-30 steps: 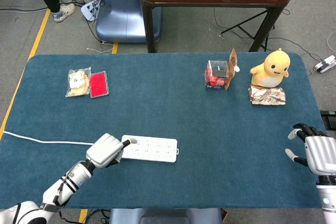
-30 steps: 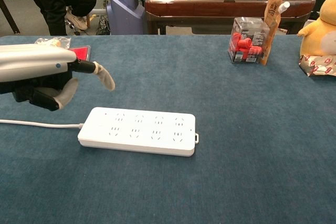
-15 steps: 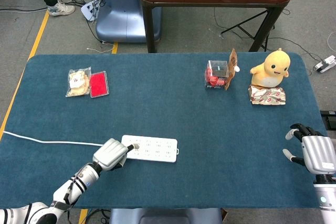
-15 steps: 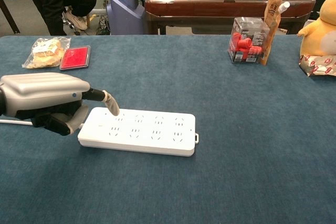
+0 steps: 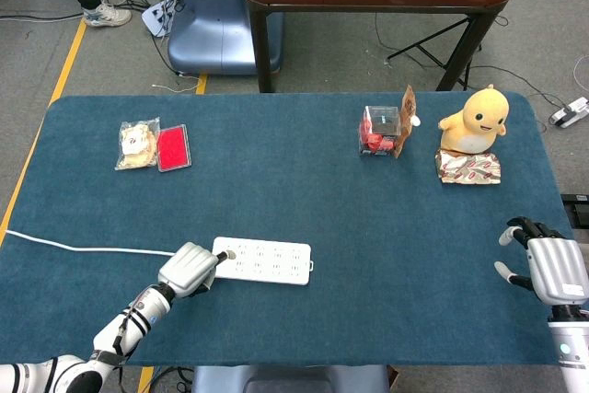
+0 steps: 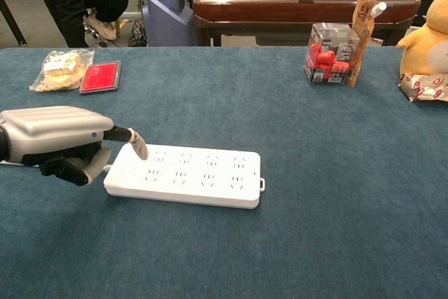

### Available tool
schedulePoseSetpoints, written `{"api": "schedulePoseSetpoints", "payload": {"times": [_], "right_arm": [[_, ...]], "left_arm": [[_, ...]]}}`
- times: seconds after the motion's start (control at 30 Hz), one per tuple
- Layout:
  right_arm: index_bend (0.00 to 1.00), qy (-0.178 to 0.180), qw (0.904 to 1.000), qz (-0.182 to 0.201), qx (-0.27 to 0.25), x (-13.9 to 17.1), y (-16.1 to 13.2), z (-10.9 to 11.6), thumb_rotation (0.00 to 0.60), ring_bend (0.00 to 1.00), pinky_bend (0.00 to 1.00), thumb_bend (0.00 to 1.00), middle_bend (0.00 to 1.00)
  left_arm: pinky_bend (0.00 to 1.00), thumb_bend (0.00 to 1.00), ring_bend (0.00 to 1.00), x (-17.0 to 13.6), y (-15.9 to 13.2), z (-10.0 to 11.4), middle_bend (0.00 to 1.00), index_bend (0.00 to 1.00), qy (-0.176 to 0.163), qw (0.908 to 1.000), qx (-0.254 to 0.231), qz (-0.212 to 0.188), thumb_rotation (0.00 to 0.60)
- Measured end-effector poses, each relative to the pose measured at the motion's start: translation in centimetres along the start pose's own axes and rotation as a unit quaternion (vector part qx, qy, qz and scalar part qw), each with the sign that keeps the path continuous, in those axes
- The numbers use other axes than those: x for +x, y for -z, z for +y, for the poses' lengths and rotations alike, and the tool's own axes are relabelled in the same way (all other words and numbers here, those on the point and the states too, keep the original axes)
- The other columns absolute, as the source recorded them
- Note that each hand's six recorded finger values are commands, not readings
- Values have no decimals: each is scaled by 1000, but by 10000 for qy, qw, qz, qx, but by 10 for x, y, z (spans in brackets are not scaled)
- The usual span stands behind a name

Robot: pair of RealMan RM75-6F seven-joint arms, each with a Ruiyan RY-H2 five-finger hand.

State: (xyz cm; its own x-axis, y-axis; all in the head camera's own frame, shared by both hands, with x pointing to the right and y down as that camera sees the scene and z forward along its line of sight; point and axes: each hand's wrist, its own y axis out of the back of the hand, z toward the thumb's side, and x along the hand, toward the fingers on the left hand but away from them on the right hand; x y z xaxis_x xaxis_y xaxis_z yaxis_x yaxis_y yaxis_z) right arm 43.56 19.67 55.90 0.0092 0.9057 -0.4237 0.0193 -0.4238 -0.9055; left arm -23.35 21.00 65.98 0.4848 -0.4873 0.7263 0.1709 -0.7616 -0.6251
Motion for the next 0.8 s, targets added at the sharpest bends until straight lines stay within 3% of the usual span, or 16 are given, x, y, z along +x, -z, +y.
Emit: {"api": "schedulePoseSetpoints", "payload": {"times": [0.8], "right_arm": [[487,-101,9999,-20,-23,-2,0,-7,600,336,492,129,329]], "left_arm": [[1000,893,1000,1,6,-10,1000,270,95,9999,-29,96,600]]}}
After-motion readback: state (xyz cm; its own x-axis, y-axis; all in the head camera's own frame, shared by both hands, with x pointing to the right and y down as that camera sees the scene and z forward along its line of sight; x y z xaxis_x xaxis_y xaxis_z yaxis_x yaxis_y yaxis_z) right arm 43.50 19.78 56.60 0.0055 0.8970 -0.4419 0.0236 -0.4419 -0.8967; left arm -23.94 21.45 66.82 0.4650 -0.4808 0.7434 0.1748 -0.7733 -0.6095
